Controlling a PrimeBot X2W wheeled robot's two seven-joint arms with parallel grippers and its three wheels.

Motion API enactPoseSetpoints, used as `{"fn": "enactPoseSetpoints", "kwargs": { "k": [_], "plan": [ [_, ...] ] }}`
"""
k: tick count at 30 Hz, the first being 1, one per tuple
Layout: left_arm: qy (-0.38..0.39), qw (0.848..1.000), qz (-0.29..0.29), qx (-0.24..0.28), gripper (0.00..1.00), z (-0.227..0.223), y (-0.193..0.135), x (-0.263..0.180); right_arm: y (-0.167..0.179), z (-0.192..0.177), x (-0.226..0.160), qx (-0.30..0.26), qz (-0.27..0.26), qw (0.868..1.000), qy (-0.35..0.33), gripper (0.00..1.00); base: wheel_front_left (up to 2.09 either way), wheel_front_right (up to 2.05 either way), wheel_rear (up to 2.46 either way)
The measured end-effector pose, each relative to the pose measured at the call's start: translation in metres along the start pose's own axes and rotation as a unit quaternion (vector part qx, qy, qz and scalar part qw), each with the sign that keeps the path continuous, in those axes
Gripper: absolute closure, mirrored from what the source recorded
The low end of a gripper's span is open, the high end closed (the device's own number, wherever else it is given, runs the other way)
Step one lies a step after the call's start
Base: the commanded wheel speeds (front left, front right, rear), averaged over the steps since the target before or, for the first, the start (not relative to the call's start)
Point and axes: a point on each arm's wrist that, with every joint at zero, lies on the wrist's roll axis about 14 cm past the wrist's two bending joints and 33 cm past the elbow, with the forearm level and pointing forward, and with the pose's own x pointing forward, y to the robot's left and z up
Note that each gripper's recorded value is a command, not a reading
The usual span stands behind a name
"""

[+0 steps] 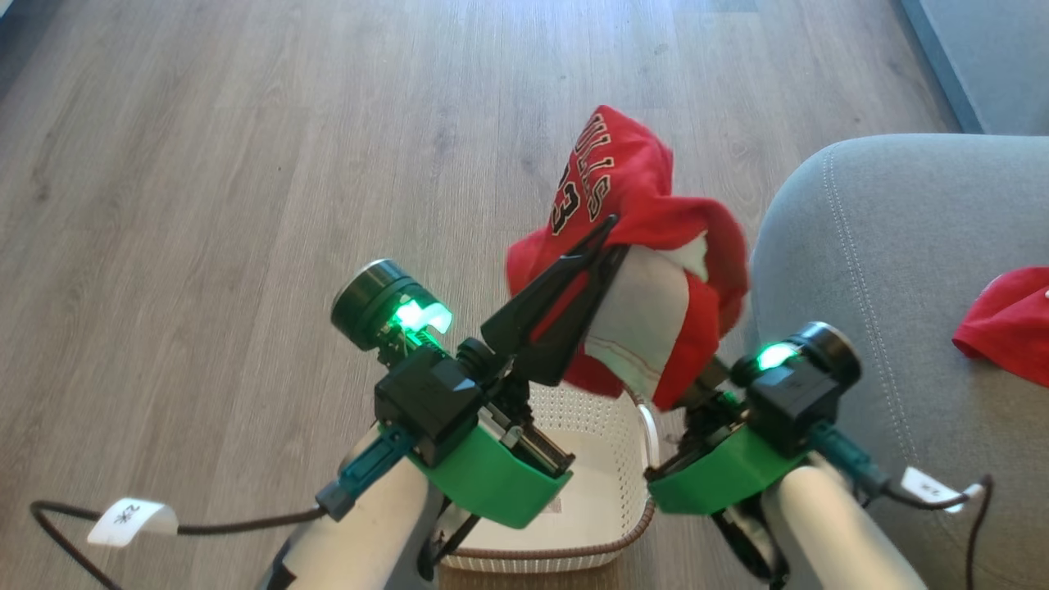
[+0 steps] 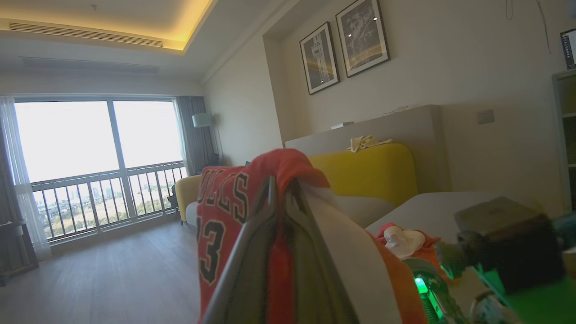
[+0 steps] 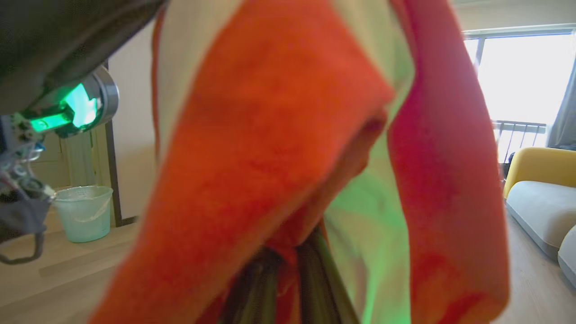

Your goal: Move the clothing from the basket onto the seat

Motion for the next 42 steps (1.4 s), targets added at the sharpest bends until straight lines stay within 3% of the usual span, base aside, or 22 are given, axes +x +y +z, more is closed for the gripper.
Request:
{"fn": "enactPoseSetpoints", "kwargs": {
  "k": [15,16,19,20,21,42],
  "plan": [
    [0.010,1.000,-0.004,0.017,1.00,-0.005,0.000,-0.002,-0.040,0.028,-0.012,0.016,-0.076,0.996,-0.046,1.00,0.00,0.00,0.00],
    [0.010,1.000,-0.006,0.016,0.91,-0.005,-0.001,-0.002,-0.040,0.029,-0.012,0.016,-0.076,0.996,-0.048,1.00,0.00,0.00,0.00],
    [0.010,1.000,-0.006,0.016,0.33,-0.005,-0.002,-0.002,-0.043,0.034,-0.012,0.015,-0.080,0.995,-0.056,1.00,0.00,0.00,0.00],
    [0.010,1.000,-0.006,0.016,0.04,-0.005,-0.002,-0.002,-0.043,0.036,-0.012,0.017,-0.081,0.995,-0.059,1.00,0.00,0.00,0.00],
    [0.009,1.000,-0.006,0.016,0.00,-0.005,-0.001,-0.002,-0.044,0.037,-0.012,0.018,-0.083,0.995,-0.061,1.00,0.00,0.00,0.00],
    [0.079,0.996,-0.014,0.029,0.00,-0.044,0.000,-0.020,-0.082,0.052,-0.026,0.016,-0.142,0.986,-0.086,1.00,0.00,0.00,0.00]
  ]
}}
